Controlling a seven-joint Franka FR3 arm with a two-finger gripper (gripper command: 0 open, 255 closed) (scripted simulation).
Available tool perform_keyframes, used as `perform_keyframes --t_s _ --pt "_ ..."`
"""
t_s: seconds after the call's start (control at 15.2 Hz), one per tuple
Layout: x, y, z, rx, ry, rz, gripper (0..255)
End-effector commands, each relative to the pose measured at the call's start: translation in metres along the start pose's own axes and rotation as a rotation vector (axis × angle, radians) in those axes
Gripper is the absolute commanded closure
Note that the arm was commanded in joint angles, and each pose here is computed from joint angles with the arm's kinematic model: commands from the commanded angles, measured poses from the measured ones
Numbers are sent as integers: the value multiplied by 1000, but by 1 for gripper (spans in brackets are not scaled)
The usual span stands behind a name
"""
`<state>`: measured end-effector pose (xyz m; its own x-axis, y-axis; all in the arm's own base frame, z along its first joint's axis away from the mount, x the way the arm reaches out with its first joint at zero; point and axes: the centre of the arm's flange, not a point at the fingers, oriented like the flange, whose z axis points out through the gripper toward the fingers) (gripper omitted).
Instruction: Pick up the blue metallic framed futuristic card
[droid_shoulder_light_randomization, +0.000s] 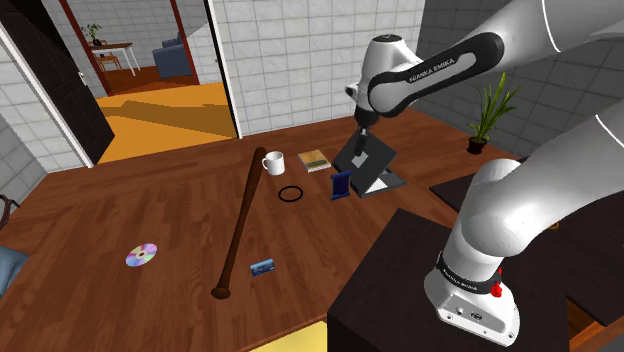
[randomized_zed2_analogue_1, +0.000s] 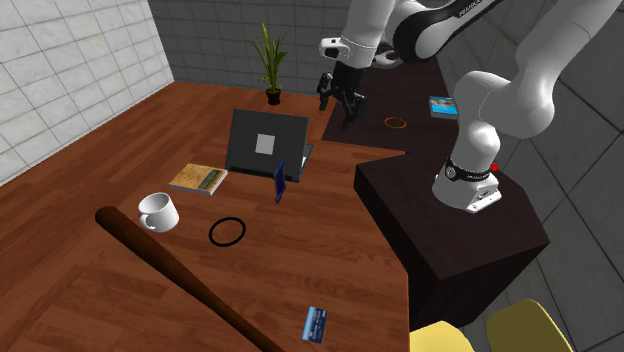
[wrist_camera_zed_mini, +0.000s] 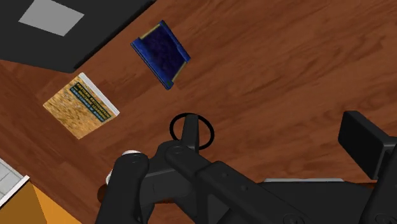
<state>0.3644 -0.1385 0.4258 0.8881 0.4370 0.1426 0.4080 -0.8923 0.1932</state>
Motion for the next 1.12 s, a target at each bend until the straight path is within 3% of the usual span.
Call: perform_keyframes --t_s 0.0,1.06 --pt "-2 10 23 -7 7 -49 0" --pt "15 97 211 -44 43 -420 0"
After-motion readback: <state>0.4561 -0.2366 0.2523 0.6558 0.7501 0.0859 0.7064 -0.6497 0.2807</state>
